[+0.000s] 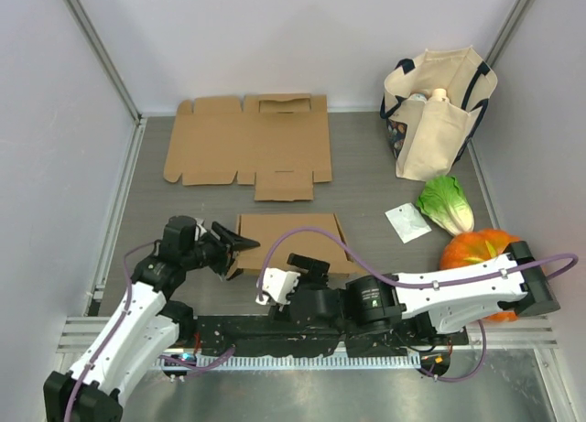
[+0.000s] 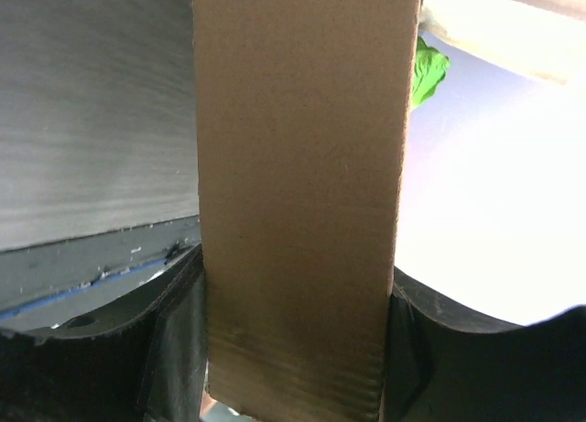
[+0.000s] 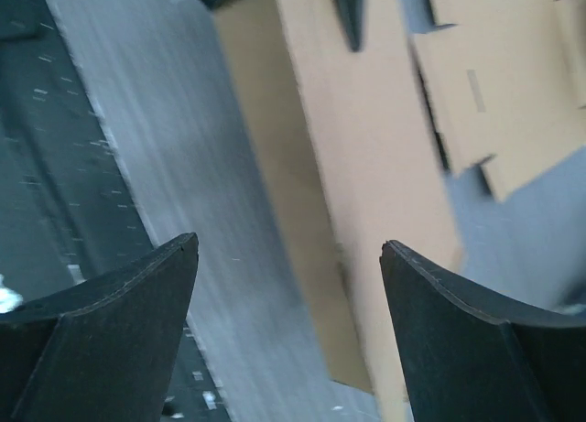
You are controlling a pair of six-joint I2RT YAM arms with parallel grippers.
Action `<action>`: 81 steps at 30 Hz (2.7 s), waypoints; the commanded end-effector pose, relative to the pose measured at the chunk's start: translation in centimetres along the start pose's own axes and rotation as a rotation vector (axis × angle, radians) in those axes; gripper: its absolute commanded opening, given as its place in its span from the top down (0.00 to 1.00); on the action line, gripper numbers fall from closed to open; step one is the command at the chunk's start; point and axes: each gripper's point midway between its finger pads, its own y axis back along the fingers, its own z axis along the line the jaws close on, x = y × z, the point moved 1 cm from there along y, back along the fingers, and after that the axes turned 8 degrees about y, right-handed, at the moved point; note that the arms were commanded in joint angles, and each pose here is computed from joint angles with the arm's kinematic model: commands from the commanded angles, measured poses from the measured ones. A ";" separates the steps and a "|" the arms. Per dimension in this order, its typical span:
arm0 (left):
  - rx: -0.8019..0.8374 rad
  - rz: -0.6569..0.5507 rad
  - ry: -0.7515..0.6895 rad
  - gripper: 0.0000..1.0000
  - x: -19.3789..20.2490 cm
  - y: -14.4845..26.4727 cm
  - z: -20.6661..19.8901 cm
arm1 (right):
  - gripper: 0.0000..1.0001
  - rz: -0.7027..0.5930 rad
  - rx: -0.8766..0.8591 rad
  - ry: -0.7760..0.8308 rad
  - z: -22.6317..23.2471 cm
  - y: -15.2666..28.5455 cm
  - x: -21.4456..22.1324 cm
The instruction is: Fold the paper box
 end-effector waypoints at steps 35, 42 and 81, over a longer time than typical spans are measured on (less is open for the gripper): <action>0.009 0.016 0.186 0.27 2.6 4.0 0.2 | 0.17 -0.152 0.248 0.429 -1.7 -8.3 -1.9; 0.131 -0.100 -0.077 0.00 2.0 5.8 -2.6 | 0.35 -0.108 0.193 0.406 -2.2 -6.4 -1.6; 0.242 -0.496 -1.118 0.34 -1.4 10.3 -11.9 | 0.41 0.270 -0.469 -0.125 -6.7 -8.0 2.3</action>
